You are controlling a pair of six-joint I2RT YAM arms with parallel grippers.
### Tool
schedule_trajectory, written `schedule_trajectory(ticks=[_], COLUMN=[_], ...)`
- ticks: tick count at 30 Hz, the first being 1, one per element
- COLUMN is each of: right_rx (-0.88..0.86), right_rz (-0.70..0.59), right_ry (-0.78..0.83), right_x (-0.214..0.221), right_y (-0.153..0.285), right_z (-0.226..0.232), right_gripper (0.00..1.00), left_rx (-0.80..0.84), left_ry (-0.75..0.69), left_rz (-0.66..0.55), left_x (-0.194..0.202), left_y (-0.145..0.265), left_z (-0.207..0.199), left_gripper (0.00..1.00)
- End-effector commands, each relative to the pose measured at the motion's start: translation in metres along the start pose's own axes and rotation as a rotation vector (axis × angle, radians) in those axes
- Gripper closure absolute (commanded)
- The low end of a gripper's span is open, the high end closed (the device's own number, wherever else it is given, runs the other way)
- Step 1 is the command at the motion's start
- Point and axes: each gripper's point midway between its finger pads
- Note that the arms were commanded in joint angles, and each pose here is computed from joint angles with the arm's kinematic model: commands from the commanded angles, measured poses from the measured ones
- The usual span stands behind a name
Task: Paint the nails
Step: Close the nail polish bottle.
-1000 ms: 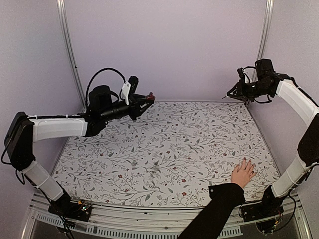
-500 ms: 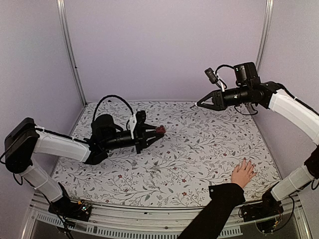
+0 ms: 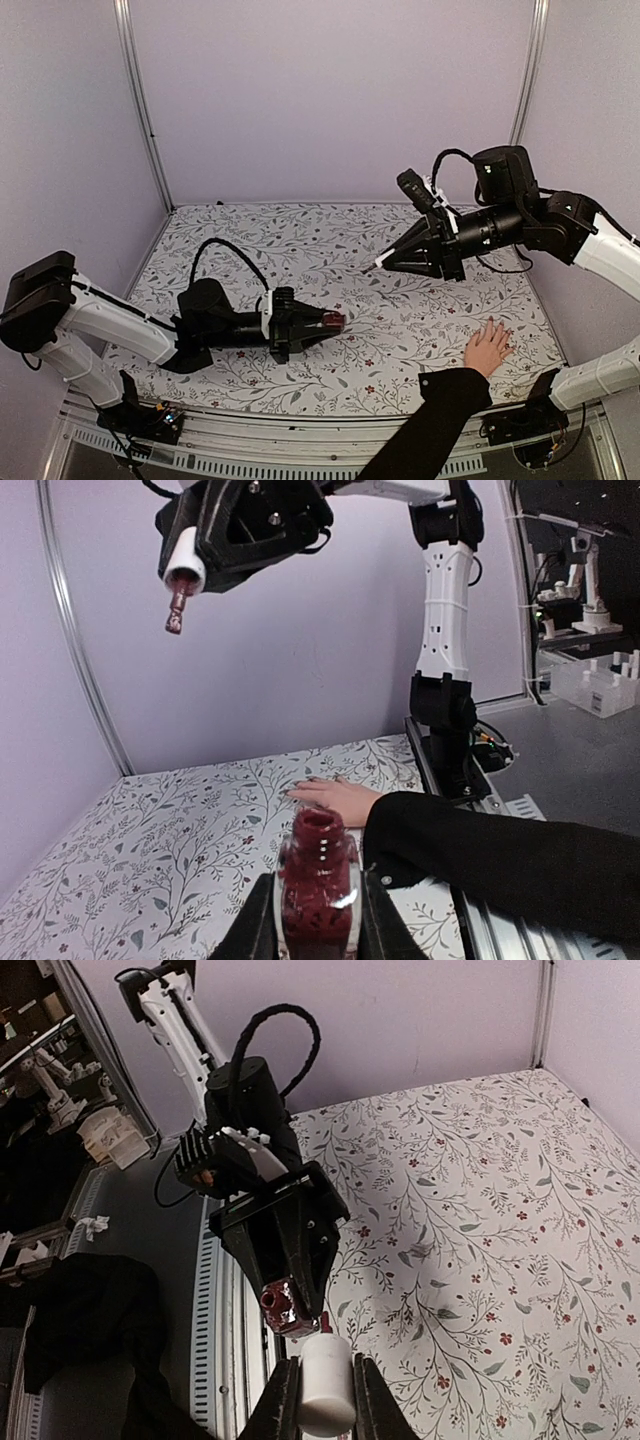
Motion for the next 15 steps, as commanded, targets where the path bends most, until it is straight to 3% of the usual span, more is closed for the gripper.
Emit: schedule_trajectory(ticks=[1, 9, 15], right_rx=[-0.05, -0.064, -0.047], right_rz=[0.047, 0.188, 0.199], right_ry=[0.086, 0.169, 0.189], right_x=[0.007, 0.035, 0.035], right_y=[-0.004, -0.031, -0.036], right_z=[0.033, 0.061, 0.063], right_gripper=[1.0, 1.0, 1.0], left_rx=[-0.018, -0.003, -0.002], left_ry=[-0.049, -0.028, -0.02], left_rz=[-0.087, -0.1, -0.076], left_x=[-0.028, -0.031, -0.023], left_y=[0.0, -0.003, -0.005], left_z=[-0.007, -0.018, -0.023], left_gripper=[1.0, 1.0, 1.0])
Point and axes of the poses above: each gripper's point midway between its finger pads, its own y axis back along the fingers, its own z axis along the line the jaws close on, x = y × z, and after that the axes turned 4 degrees about -y, right-handed
